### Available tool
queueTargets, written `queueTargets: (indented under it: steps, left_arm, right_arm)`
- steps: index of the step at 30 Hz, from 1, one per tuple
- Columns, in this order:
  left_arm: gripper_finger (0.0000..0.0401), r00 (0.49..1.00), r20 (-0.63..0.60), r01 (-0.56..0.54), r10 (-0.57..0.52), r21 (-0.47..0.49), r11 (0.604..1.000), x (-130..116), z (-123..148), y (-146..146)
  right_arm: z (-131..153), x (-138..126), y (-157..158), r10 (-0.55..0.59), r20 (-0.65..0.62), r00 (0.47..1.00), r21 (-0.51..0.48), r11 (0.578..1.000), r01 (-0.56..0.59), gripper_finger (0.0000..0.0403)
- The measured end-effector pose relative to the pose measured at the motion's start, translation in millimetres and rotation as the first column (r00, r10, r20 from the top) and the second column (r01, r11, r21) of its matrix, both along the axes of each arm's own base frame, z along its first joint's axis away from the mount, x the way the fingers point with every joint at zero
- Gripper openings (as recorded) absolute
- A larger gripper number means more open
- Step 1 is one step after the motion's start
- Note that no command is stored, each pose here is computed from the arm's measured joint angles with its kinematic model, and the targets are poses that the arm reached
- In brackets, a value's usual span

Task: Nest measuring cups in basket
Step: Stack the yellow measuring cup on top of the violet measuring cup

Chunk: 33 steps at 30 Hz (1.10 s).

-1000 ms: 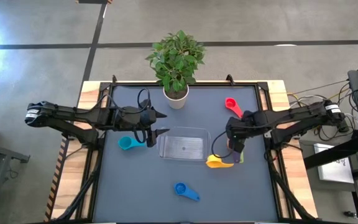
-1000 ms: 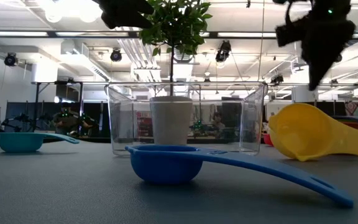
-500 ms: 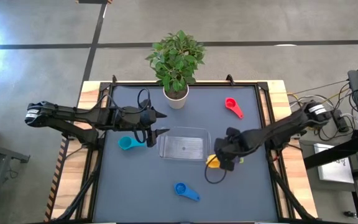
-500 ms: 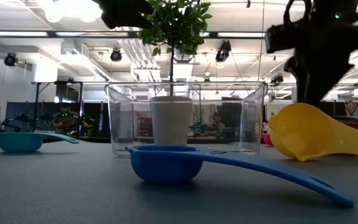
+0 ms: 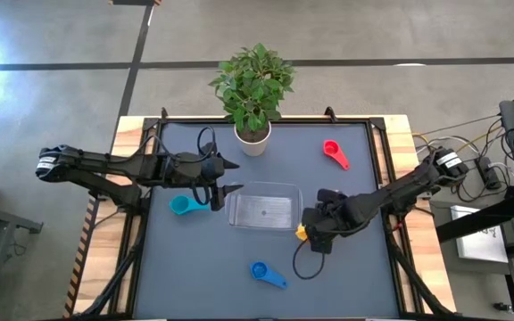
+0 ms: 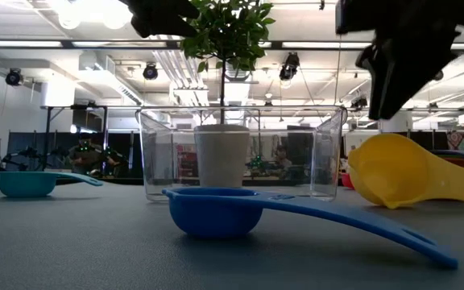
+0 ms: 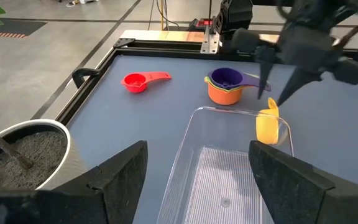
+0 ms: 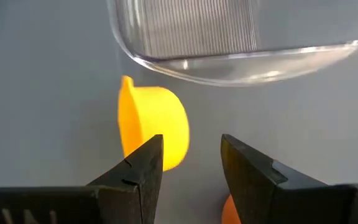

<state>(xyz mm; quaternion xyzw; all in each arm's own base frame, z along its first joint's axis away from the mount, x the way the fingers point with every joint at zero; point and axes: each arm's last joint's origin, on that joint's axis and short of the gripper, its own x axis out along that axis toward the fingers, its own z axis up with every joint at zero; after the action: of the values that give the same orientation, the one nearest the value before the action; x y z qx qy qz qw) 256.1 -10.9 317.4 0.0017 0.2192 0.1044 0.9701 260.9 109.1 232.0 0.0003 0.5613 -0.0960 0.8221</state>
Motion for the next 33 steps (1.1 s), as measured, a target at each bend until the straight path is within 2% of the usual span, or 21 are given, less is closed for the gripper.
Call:
queueTargets:
  steps: [5, 12, 16, 19, 24, 29, 33]
  left_arm:
    - [0.0262, 1.000, -0.001, 0.000, 0.000, 0.000, 1.000, 0, 0, 0]
    - [0.0262, 1.000, -0.002, 0.001, -0.001, 0.004, 1.000, 0, 0, 0]
    - [0.0262, 1.000, -0.002, 0.002, -0.002, 0.004, 1.000, 0, 0, 0]
    - [0.0262, 1.000, -0.002, 0.001, -0.001, 0.004, 1.000, 0, 0, 0]
    - [0.0262, 1.000, -0.002, 0.001, -0.001, 0.004, 1.000, 0, 0, 0]
    - [0.0262, 1.000, -0.001, 0.001, -0.001, 0.004, 1.000, 0, 0, 0]
    - [0.0262, 1.000, 0.002, 0.001, -0.001, 0.004, 1.000, 0, 0, 0]
  right_arm:
    - [1, 5, 15, 0.038, 0.016, 0.999, -0.019, 0.999, -0.037, 0.0151]
    - [-30, 9, 29, 0.071, -0.104, 0.992, -0.073, 0.994, -0.079, 0.0146]
    - [-42, 14, 28, 0.049, -0.145, 0.988, -0.149, 0.986, -0.071, 0.0130]
    - [-49, 15, 29, 0.045, -0.183, 0.982, -0.182, 0.980, -0.079, 0.0103]
    - [-42, 16, 29, 0.004, -0.171, 0.985, -0.187, 0.982, -0.037, 0.0021]
    - [-25, 9, 26, -0.073, -0.131, 0.989, -0.160, 0.986, 0.052, 0.0009]
    - [-13, 5, 24, -0.072, -0.104, 0.992, -0.112, 0.992, 0.060, 0.0009]
